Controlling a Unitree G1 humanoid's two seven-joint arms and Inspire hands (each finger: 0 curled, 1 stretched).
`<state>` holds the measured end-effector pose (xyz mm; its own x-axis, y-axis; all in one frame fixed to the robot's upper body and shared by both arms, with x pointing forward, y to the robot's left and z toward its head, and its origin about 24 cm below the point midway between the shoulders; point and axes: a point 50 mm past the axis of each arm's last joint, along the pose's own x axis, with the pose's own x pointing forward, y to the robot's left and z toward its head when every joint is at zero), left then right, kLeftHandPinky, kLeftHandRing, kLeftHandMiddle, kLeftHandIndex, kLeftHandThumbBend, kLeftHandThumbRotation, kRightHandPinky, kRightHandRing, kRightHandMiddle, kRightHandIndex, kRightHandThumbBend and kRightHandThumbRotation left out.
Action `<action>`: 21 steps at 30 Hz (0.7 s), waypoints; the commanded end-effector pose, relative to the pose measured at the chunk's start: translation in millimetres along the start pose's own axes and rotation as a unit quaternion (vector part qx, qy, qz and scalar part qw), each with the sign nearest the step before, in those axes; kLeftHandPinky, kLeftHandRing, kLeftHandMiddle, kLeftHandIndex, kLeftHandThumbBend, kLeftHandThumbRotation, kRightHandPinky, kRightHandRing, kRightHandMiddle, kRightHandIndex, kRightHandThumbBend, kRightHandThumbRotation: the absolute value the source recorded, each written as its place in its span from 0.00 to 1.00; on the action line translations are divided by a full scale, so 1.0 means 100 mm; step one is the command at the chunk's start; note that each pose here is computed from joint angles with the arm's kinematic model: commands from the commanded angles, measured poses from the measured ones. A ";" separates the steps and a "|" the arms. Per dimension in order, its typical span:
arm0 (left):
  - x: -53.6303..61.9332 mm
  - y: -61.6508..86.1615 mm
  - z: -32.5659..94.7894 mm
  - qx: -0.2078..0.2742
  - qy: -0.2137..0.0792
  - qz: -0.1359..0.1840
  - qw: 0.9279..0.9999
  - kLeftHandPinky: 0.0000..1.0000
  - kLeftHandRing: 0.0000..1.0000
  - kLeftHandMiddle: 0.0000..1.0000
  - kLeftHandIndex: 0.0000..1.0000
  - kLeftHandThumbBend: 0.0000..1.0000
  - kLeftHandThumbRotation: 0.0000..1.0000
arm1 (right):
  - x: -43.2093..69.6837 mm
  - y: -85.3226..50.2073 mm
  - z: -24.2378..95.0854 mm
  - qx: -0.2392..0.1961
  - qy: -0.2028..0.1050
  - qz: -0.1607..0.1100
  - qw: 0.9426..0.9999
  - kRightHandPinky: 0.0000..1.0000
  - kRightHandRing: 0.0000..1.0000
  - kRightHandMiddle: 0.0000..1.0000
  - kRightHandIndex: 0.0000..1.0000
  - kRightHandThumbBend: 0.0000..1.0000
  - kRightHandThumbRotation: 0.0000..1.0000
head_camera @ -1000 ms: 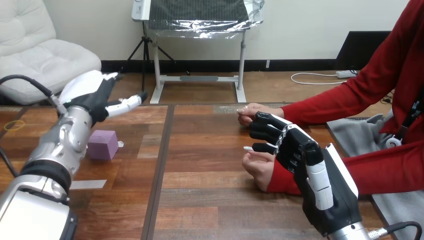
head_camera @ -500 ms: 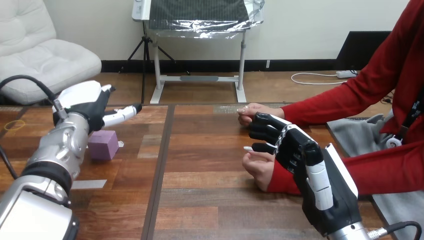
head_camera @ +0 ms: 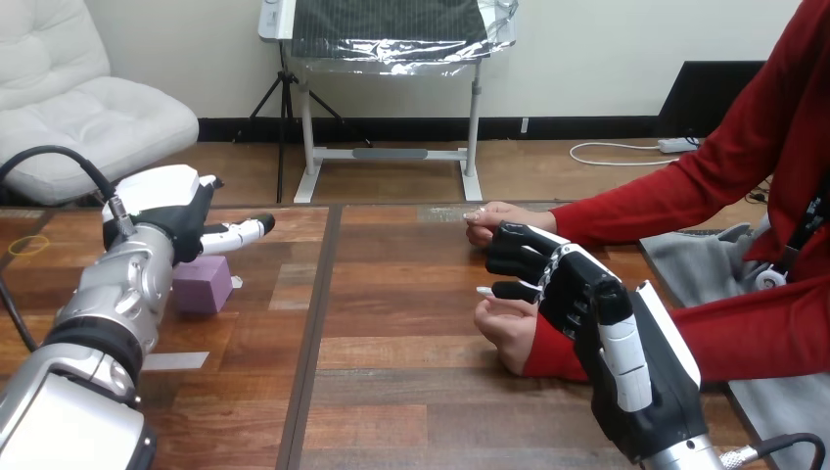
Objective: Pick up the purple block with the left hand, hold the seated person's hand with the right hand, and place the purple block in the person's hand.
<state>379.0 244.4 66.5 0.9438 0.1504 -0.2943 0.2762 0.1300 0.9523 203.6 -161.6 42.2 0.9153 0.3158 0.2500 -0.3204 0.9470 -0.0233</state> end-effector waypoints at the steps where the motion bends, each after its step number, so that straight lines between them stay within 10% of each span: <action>1: 0.03 0.19 0.09 0.011 -0.010 0.021 1.000 1.00 0.98 0.98 0.93 0.61 0.92 | 0.17 -0.02 0.18 -0.013 -0.055 0.009 0.998 0.76 0.80 0.80 0.79 0.83 1.00; 21: 0.03 0.08 0.12 0.052 -0.014 0.000 0.999 0.99 0.96 0.96 0.92 0.64 0.92 | 0.18 -0.02 0.19 -0.016 -0.059 0.013 0.998 0.75 0.80 0.80 0.79 0.83 1.00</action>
<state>378.0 242.4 62.7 0.9361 0.1451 -0.3203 0.3118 0.0790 0.9469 203.6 -161.5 42.2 0.9146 0.3178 0.2501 -0.3222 0.9464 -0.0241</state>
